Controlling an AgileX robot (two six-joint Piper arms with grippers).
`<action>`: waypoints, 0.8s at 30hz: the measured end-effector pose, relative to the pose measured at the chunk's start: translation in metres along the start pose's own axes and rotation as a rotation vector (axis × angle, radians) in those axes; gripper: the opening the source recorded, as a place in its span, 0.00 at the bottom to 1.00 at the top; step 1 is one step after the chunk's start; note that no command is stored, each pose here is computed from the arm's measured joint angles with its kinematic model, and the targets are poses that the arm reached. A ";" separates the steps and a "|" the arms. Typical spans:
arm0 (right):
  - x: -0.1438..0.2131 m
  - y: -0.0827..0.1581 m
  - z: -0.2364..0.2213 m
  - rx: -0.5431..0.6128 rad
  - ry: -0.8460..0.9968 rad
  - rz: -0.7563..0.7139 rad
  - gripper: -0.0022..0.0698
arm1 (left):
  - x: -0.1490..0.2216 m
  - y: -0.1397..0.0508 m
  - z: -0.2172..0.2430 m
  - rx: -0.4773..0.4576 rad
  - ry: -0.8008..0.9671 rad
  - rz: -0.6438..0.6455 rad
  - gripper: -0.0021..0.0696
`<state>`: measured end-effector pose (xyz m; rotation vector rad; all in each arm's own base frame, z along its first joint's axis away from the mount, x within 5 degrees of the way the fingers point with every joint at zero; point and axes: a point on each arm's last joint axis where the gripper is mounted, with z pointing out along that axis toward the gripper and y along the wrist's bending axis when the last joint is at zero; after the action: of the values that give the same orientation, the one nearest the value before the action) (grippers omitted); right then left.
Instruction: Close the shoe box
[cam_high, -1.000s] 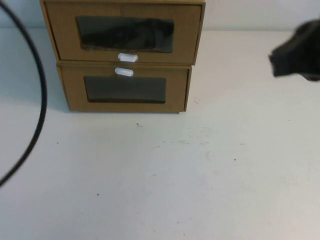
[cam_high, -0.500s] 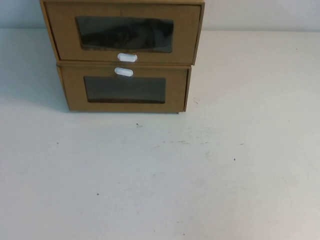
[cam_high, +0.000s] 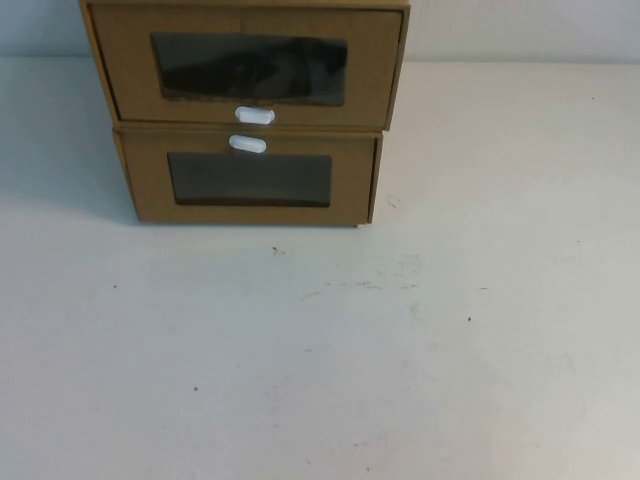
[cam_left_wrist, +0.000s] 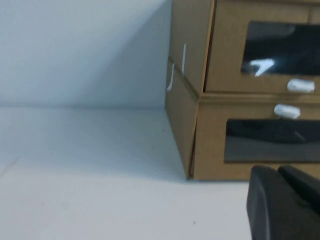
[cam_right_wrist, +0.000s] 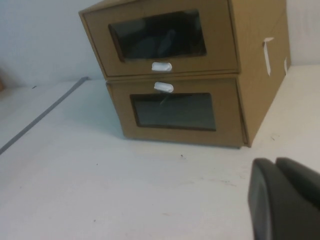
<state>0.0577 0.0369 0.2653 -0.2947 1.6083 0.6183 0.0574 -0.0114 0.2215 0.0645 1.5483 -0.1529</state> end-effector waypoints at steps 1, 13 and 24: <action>0.003 0.000 0.001 0.000 0.006 0.000 0.01 | 0.008 0.001 0.001 -0.007 0.019 0.002 0.02; 0.008 -0.002 0.002 0.003 0.021 -0.006 0.01 | 0.024 0.004 0.002 -0.027 0.056 -0.010 0.02; 0.008 -0.003 -0.001 0.022 0.016 -0.055 0.01 | 0.024 0.004 0.002 -0.025 0.057 -0.010 0.02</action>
<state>0.0577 0.0352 0.2565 -0.3280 1.6163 0.5571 0.0604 -0.0095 0.1970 0.0410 1.6074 -0.1407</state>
